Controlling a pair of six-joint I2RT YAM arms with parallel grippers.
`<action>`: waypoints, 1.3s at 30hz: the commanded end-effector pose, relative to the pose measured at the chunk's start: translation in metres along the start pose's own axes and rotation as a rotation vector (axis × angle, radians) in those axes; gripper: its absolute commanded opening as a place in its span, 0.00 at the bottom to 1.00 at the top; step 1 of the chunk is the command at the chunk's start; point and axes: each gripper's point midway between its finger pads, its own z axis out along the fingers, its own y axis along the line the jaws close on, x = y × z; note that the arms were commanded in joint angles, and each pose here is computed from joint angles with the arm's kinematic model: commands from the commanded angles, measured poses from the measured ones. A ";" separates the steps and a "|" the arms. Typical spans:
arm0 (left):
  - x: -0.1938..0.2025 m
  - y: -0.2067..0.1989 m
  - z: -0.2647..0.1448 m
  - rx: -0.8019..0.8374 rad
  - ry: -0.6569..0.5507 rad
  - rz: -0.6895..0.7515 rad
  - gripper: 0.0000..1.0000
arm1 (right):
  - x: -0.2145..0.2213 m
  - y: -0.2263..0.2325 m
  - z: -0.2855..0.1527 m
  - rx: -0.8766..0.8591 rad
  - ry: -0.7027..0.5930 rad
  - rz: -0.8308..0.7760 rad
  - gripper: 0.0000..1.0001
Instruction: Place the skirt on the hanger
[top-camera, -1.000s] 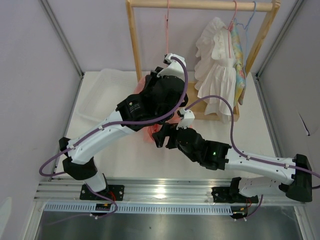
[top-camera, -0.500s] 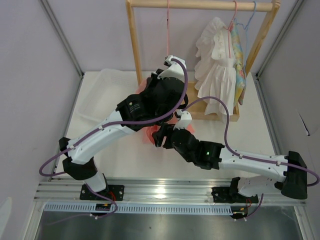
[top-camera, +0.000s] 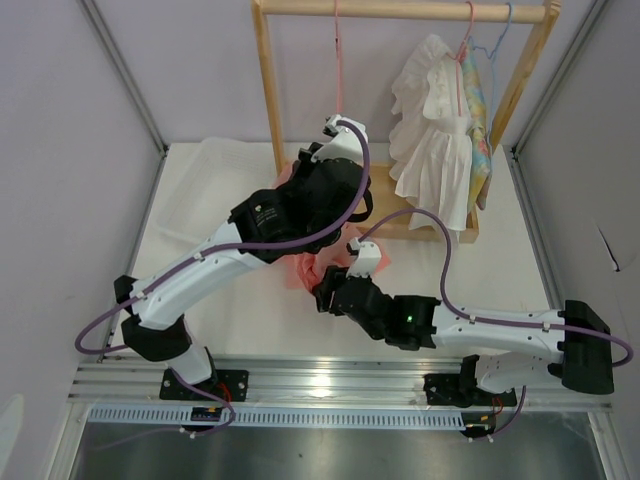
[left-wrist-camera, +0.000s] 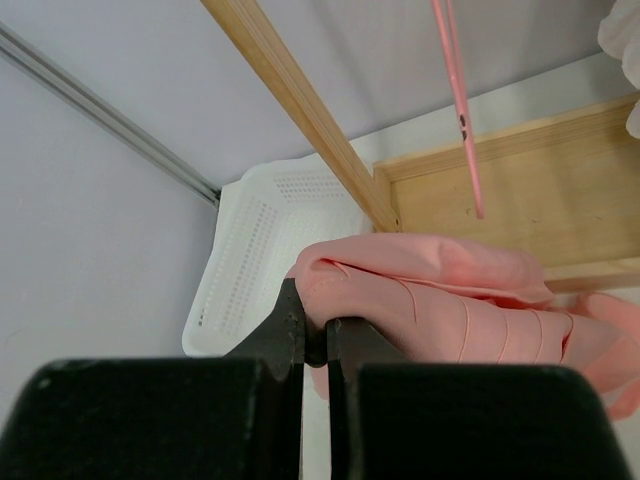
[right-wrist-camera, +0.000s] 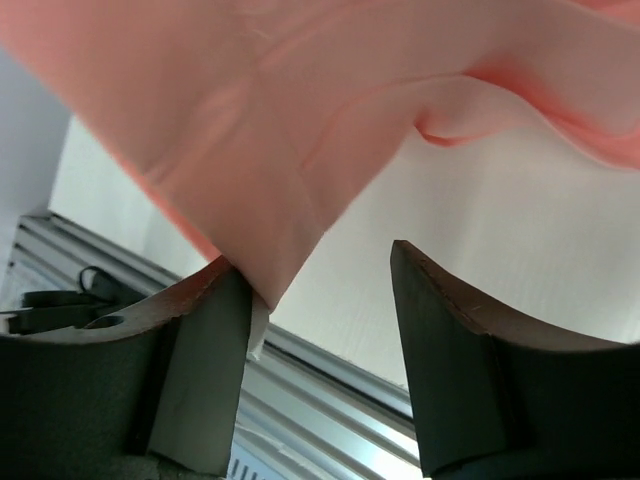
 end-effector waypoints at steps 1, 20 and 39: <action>-0.008 0.030 -0.010 -0.011 -0.027 -0.128 0.00 | -0.010 -0.016 -0.004 0.067 -0.060 0.034 0.59; 0.068 0.031 -0.032 0.361 0.063 -0.428 0.00 | -0.166 -0.075 -0.095 0.210 -0.348 0.051 0.00; 0.039 0.029 0.057 0.690 0.074 -0.751 0.00 | -0.327 -0.106 -0.053 0.191 -0.429 -0.125 0.00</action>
